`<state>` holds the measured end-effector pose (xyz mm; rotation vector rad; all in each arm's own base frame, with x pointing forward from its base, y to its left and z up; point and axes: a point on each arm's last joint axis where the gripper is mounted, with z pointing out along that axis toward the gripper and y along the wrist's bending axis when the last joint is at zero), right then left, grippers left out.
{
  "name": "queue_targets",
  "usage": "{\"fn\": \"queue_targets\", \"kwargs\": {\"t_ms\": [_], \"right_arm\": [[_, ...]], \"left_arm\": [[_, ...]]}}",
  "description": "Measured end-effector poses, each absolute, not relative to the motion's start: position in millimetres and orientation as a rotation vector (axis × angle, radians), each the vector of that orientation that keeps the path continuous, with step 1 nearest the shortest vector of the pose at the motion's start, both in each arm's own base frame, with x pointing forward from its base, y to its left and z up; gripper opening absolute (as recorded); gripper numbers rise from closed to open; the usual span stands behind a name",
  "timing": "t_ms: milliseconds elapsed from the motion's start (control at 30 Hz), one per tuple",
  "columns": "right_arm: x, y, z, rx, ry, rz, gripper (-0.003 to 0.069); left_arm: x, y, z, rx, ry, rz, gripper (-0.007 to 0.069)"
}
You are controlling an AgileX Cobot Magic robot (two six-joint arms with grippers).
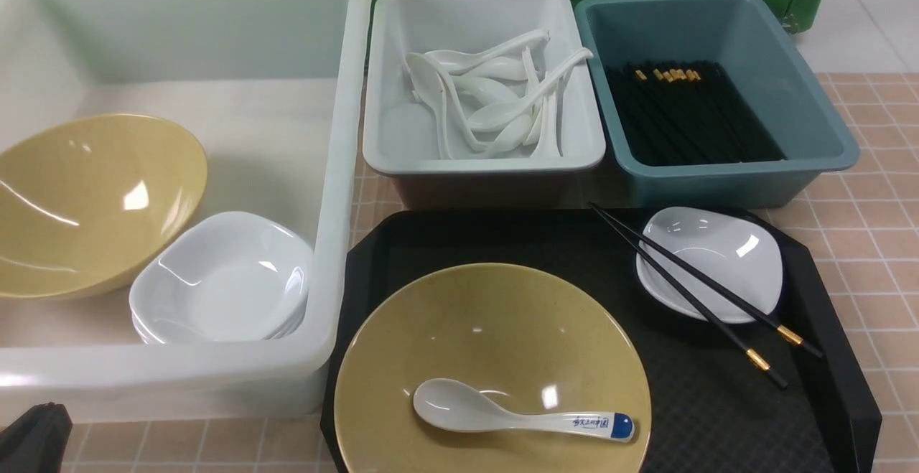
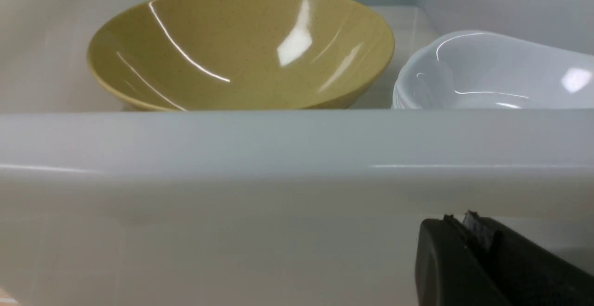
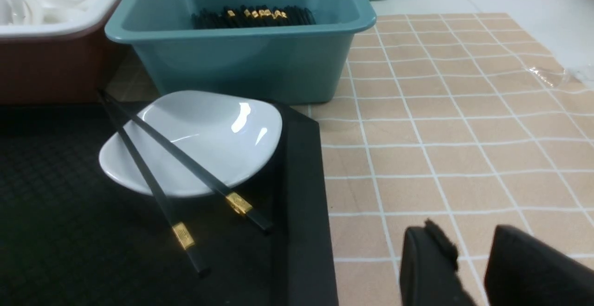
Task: On brown table put chopsticks spoon bowls plates into blue grey white boxes.
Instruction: 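Move the grippers toward the tableware on the black tray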
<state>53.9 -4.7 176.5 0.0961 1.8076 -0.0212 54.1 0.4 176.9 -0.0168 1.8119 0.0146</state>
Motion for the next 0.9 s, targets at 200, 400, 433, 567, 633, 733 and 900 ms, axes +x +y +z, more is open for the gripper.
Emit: {"fn": "queue_targets", "kwargs": {"t_ms": [200, 400, 433, 567, 633, 733, 900], "right_arm": [[53.9, -4.7, 176.5, 0.096, 1.808, -0.021, 0.0237], [53.9, -4.7, 176.5, 0.096, 1.808, -0.021, 0.0237], [53.9, -4.7, 176.5, 0.096, 1.808, -0.021, 0.0237], [53.9, -4.7, 176.5, 0.096, 1.808, -0.021, 0.0237], [53.9, -4.7, 176.5, 0.095, 1.808, -0.022, 0.0237], [53.9, -5.0, 176.5, 0.084, 1.808, -0.035, 0.0237], [53.9, -5.3, 176.6, 0.073, 1.808, -0.048, 0.0237]], "left_arm": [[54.1, 0.4, 176.9, -0.017, 1.812, 0.015, 0.0001], [54.1, 0.4, 176.9, -0.017, 1.812, 0.015, 0.0001], [54.1, 0.4, 176.9, -0.017, 1.812, 0.015, 0.0001], [54.1, 0.4, 176.9, -0.017, 1.812, 0.015, 0.0001], [54.1, 0.4, 176.9, -0.017, 1.812, 0.015, 0.0001], [54.0, 0.4, 177.0, -0.017, 1.81, 0.015, 0.0001], [54.0, 0.4, 177.0, -0.017, 1.81, 0.015, 0.0001]]}}
